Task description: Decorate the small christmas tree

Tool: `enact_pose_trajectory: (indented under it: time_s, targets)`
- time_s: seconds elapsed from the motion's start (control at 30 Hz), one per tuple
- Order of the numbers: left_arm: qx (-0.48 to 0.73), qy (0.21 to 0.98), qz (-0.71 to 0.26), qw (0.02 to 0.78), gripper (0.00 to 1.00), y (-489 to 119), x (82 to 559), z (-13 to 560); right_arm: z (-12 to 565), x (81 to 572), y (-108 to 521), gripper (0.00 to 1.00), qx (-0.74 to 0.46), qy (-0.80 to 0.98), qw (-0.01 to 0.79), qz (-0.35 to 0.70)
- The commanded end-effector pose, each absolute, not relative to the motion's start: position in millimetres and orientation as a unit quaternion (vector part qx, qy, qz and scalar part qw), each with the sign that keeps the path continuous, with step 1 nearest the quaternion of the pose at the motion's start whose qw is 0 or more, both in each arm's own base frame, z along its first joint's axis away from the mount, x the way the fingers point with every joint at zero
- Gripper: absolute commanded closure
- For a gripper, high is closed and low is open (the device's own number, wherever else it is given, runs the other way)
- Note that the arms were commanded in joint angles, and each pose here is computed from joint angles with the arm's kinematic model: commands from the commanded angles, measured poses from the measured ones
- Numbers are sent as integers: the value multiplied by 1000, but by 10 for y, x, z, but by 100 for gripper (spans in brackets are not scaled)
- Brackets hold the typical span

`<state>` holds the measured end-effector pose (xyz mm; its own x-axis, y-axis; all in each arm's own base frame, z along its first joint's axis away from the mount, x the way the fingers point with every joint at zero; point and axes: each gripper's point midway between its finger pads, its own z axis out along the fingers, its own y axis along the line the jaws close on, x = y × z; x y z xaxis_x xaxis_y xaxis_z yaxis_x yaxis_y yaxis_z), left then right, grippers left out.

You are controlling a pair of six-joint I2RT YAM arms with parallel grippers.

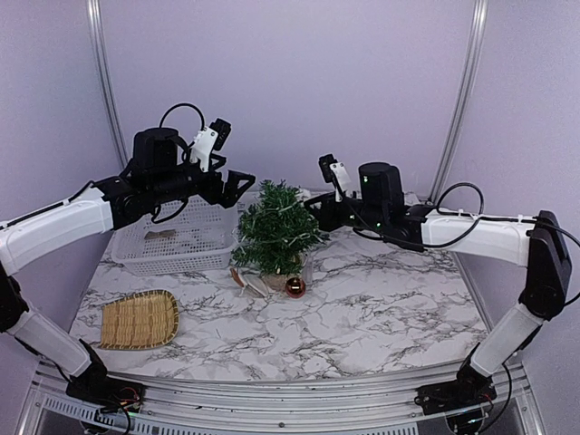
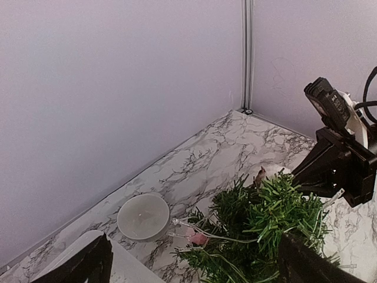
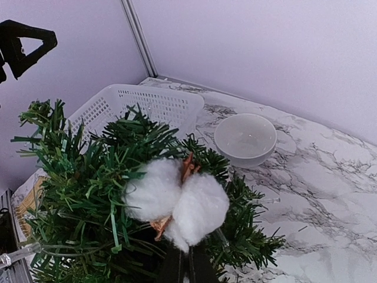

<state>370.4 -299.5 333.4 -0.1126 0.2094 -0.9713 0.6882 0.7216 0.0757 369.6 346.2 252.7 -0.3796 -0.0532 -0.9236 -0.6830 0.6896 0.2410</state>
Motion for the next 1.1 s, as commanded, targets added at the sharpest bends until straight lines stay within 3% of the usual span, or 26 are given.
enact_pose_trajectory:
  time_s: [0.0,0.17,0.3,0.47,0.6,0.7,0.93,1.07]
  targets:
    - [317,710,-204,595,1,-3008,3743,3320,2550,3718,3488,100,-246,771,493,320]
    - [318,711,-204,593,1,-3000,3748,3293,2441,3677,3535,100,-264,780,465,325]
    - [313,714,-202,593,1,-2967,3757,3292,2522,3683,3484,86,-257,779,473,322]
    - [300,720,-200,593,1,-2898,3783,3297,2670,3683,3393,82,-250,773,491,315]
    - [291,724,-201,592,1,-2849,3798,3286,2731,3674,3308,60,-243,774,498,307]
    - [289,727,-201,590,1,-2831,3800,3268,2740,3662,3243,50,-237,777,500,302]
    - [285,730,-200,588,1,-2788,3810,3259,2770,3641,3125,40,-231,777,505,297]
    - [282,731,-200,588,1,-2766,3822,3258,2859,3633,3121,40,-237,766,514,305]
